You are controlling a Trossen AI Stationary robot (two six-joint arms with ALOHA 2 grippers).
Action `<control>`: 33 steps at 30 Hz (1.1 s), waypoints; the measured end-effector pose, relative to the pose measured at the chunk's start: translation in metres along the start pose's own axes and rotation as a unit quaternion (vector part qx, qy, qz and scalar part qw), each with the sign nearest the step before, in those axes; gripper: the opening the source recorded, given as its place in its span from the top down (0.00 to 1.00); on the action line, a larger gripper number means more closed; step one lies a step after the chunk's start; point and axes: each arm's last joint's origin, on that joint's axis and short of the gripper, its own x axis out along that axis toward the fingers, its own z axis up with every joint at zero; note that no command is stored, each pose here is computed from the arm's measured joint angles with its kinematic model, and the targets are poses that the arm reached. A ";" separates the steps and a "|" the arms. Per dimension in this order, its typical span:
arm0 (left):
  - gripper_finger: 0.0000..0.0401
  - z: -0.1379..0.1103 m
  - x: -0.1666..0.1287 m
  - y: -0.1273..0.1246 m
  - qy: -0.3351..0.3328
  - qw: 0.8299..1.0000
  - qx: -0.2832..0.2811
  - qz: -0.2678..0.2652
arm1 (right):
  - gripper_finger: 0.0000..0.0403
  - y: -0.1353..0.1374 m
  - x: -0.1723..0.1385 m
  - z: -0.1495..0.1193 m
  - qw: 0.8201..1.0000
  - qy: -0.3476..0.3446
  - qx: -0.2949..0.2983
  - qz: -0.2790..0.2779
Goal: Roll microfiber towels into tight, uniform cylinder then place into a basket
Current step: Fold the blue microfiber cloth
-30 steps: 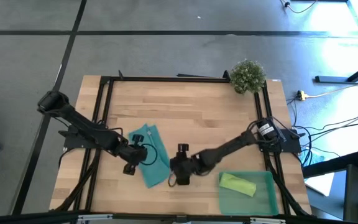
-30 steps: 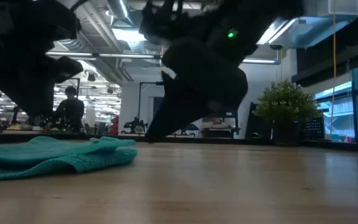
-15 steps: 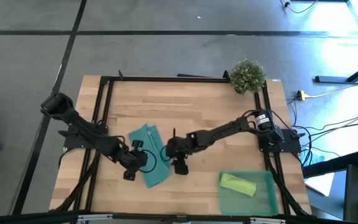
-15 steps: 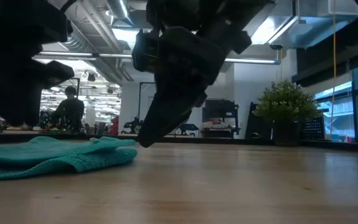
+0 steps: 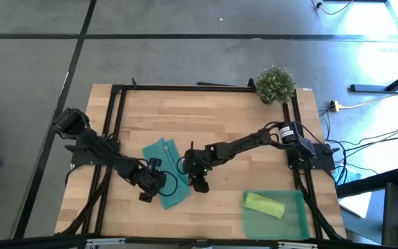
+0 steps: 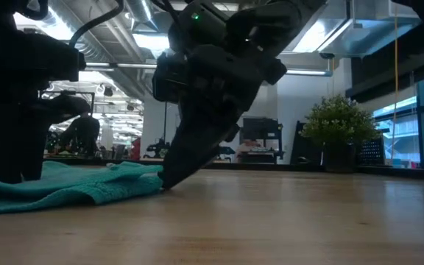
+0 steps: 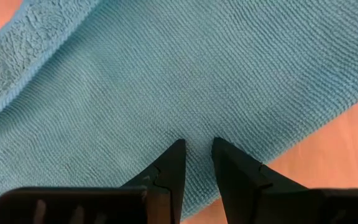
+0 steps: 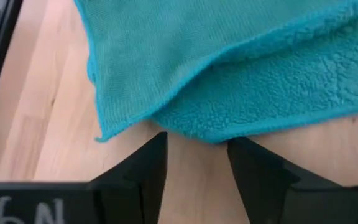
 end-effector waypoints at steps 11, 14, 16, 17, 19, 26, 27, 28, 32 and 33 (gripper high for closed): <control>0.80 -0.001 0.001 0.001 0.003 1.000 0.002 0.000 | 0.57 0.003 0.000 0.004 0.996 -0.014 -0.039 0.082; 0.80 -0.001 0.001 0.001 0.002 1.000 0.003 0.006 | 0.57 0.004 0.000 0.004 0.995 -0.013 -0.039 0.094; 0.80 0.000 0.001 0.002 -0.002 1.000 0.001 0.016 | 0.57 0.004 -0.001 0.004 0.994 -0.014 -0.041 0.104; 0.80 0.000 0.002 0.003 -0.003 1.000 0.000 0.020 | 0.57 0.005 -0.001 0.005 0.993 -0.015 -0.043 0.108; 0.80 0.000 0.002 0.005 -0.004 1.000 -0.004 0.025 | 0.57 0.005 0.000 0.006 0.993 -0.025 -0.049 0.103; 0.80 0.001 0.002 0.006 -0.004 1.000 -0.007 0.024 | 0.57 -0.002 0.017 0.000 0.994 -0.030 -0.038 0.098; 0.80 0.001 0.003 0.007 -0.003 1.000 -0.008 0.025 | 0.57 -0.002 0.019 0.000 0.994 -0.031 -0.039 0.101; 0.80 0.001 0.003 0.007 -0.003 1.000 -0.008 0.024 | 0.57 -0.002 0.020 -0.001 0.993 -0.030 -0.041 0.108; 0.80 0.001 0.003 0.008 -0.003 1.000 -0.009 0.025 | 0.57 0.002 0.022 -0.003 0.987 -0.025 -0.055 0.147; 0.80 0.002 0.003 0.009 -0.003 1.000 -0.010 0.026 | 0.57 0.004 0.022 -0.003 0.985 -0.021 -0.057 0.164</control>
